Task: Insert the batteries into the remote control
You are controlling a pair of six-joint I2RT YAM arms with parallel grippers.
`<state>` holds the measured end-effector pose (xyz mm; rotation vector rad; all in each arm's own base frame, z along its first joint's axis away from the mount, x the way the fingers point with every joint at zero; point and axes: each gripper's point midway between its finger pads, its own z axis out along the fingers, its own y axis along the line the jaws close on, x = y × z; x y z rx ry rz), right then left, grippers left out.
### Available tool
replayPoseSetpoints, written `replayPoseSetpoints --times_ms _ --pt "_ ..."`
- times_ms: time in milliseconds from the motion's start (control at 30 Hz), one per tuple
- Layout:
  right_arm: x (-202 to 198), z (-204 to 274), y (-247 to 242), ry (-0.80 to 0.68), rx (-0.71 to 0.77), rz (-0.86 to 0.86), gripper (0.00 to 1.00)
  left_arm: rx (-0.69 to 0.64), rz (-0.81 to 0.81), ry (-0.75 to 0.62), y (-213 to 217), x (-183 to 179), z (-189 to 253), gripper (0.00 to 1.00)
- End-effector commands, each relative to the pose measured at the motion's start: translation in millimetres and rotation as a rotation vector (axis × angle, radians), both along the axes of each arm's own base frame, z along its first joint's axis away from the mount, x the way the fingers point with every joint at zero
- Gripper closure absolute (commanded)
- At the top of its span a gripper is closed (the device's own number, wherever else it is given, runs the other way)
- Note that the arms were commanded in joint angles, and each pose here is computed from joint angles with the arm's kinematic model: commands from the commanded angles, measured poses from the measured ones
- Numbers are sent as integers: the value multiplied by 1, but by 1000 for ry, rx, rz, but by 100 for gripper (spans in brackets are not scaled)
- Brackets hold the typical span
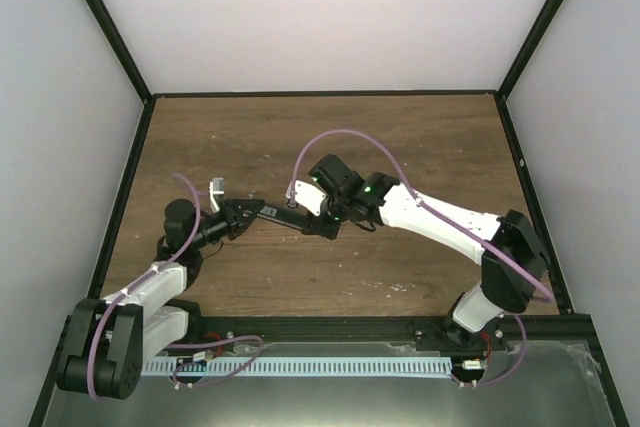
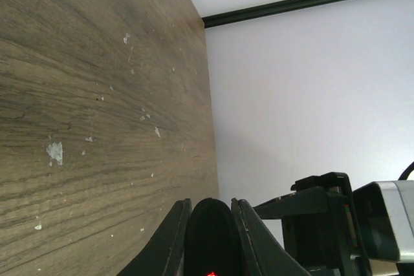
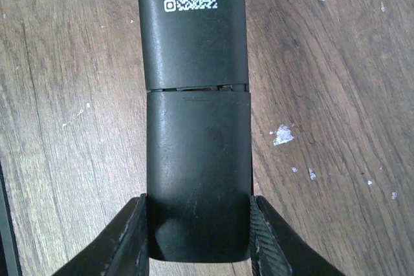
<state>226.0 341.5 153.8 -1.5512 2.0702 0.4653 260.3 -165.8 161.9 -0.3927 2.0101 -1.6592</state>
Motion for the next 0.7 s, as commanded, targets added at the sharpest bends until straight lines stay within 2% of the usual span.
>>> replayPoseSetpoints --times_ms 0,367,667 --pt "7 39 6 -91 111 -22 75 11 -3 -42 0 -7 -10 100" --pt "-2 18 -1 -81 139 -8 75 13 64 -28 10 -20 -44 100" --pt "-11 -23 -6 -21 106 10 76 93 137 -5 24 -38 -72 100"
